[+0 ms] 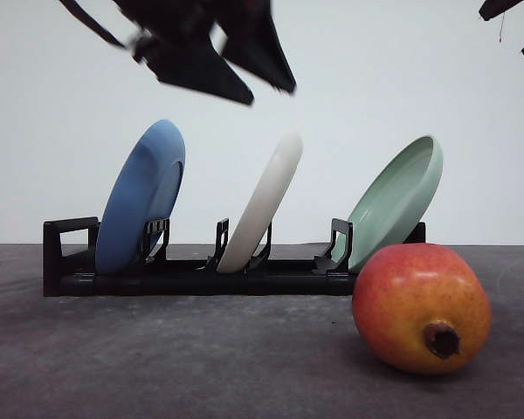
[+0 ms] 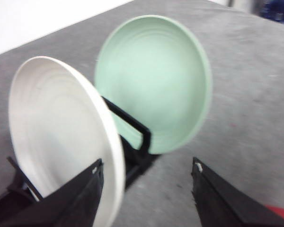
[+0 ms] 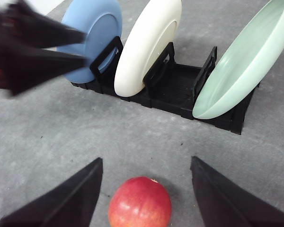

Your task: Place pomegranate in white plate

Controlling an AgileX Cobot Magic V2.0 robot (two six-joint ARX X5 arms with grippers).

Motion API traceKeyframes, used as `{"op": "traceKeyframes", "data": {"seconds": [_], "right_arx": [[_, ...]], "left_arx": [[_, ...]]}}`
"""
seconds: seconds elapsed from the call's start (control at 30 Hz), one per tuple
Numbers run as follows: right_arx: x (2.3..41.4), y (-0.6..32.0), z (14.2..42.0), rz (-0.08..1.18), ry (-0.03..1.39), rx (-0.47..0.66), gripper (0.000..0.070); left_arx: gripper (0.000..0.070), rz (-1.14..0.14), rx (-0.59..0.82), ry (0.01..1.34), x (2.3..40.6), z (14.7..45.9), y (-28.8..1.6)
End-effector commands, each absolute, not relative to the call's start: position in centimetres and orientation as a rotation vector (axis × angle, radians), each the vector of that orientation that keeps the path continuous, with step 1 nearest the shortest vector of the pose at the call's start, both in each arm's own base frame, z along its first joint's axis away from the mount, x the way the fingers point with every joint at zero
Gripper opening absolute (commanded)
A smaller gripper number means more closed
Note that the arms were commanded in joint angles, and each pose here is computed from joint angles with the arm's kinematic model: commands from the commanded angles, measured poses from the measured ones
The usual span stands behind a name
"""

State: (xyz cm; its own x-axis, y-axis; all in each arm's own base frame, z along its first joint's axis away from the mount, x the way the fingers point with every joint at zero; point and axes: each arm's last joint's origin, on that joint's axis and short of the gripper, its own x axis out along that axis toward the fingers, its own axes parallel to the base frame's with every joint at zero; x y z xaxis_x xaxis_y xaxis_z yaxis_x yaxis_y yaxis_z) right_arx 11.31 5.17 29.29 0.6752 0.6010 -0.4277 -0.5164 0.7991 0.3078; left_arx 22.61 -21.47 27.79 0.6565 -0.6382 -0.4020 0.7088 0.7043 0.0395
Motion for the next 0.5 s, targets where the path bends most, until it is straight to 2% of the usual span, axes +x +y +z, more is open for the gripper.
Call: {"op": "traceKeyframes", "data": {"seconds": [0.0,0.13,0.47], "right_arx": [[11.3,5.2,29.9,0.644,0.511,0.155,0.0375],[11.3,5.2,29.9,0.644,0.511,0.154,0.0375],[11.3,5.2,29.9,0.641,0.51,0.154,0.0375]], "left_arx": [[0.0354,-0.733,0.214,0.368,23.1,27.4,-22.5],[0.0354,-0.645,0.261,0.41,24.1,25.1,-23.4],[0.0354,-0.622,0.275,0.427,25.5,22.2,-24.7]]}}
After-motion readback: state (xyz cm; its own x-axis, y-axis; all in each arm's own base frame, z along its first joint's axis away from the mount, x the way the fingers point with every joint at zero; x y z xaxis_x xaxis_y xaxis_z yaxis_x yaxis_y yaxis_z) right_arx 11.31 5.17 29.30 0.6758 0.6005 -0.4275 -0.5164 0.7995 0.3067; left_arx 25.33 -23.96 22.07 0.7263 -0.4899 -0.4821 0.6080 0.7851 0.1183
